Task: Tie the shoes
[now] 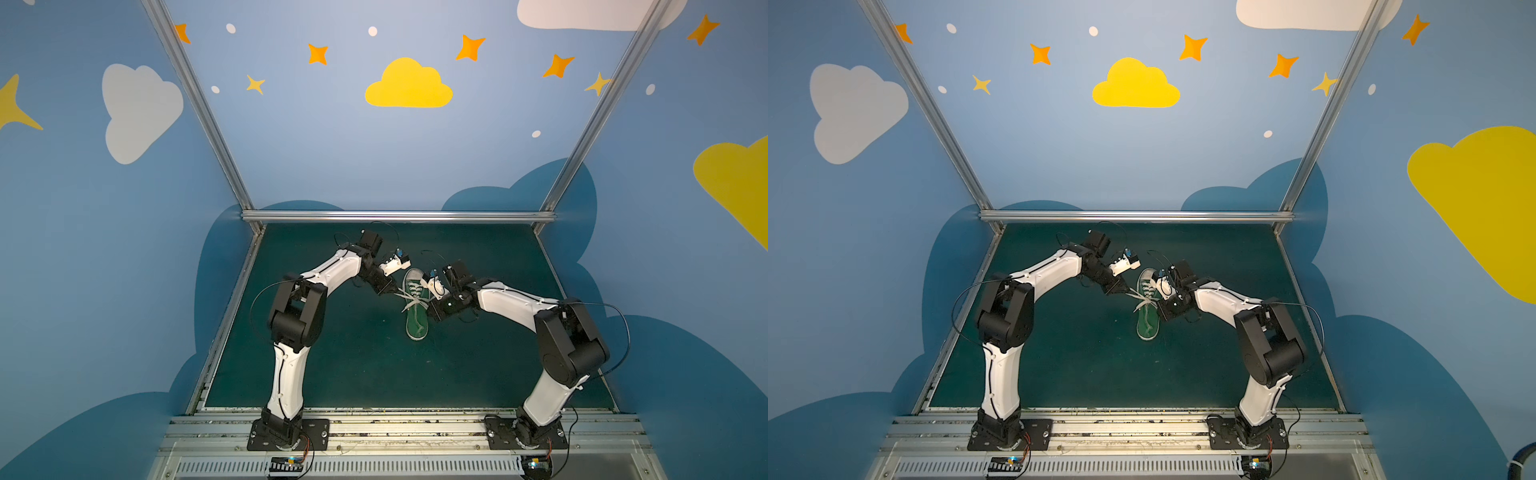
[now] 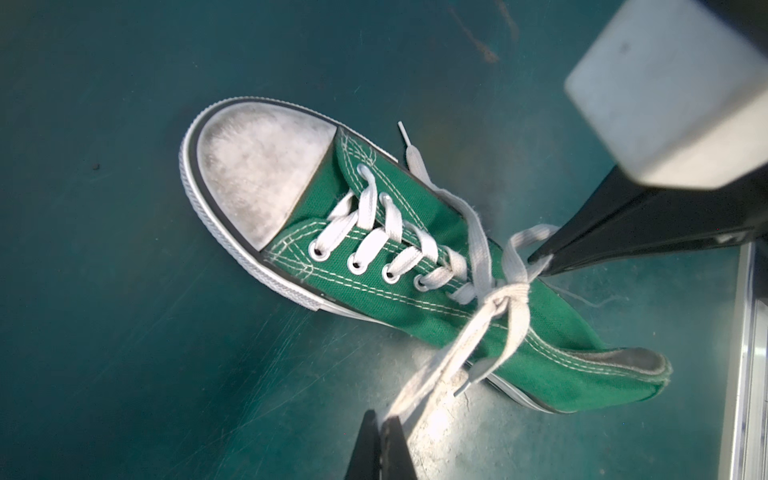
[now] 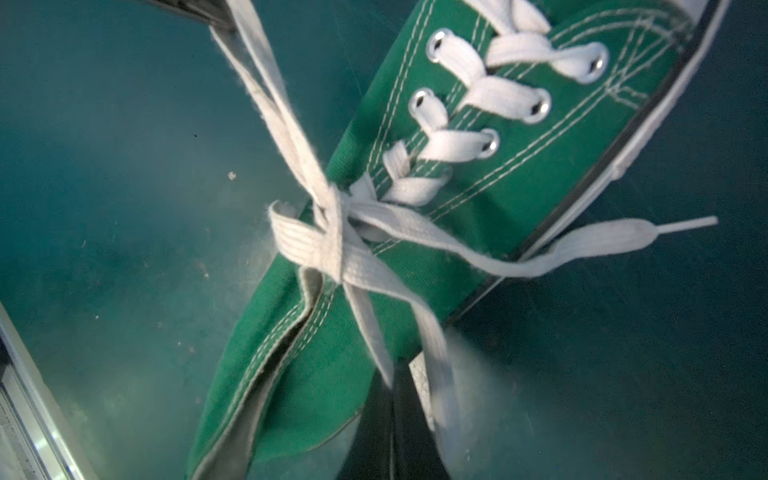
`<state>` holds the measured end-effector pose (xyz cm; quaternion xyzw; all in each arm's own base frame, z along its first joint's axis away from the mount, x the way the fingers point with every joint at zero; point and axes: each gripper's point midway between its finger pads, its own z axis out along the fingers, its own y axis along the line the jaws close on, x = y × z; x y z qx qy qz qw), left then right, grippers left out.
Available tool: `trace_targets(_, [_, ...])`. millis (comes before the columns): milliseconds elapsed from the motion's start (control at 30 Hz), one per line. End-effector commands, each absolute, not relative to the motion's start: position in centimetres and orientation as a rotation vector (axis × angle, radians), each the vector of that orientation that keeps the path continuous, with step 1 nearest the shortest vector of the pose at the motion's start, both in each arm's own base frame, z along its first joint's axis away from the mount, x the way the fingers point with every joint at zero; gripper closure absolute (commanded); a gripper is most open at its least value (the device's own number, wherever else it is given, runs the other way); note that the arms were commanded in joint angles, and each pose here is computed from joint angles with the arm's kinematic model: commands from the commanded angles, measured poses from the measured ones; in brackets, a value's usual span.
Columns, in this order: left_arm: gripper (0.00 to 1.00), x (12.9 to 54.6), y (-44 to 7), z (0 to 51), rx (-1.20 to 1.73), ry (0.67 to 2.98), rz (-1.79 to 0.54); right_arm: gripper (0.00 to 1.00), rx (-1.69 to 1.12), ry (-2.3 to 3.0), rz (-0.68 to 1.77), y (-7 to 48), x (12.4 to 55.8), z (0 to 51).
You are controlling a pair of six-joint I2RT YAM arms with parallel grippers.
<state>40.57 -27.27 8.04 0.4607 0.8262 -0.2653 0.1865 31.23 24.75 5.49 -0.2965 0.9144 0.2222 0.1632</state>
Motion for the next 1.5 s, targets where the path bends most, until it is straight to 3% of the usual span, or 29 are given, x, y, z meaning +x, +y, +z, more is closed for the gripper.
trace_targets(0, [0.97,41.6,-26.3,7.8,1.289,2.348,-0.716,1.0,-0.822,2.645,0.625,24.0,30.0,5.6])
trace_targets(567, [0.97,43.8,-25.5,7.3,1.19,2.386,-0.819,1.0,-0.742,2.704,0.645,22.9,28.3,4.8])
trace_targets(1467, [0.97,45.2,-23.9,6.5,1.133,2.447,-0.78,1.0,-0.67,2.761,0.678,21.9,26.4,3.7])
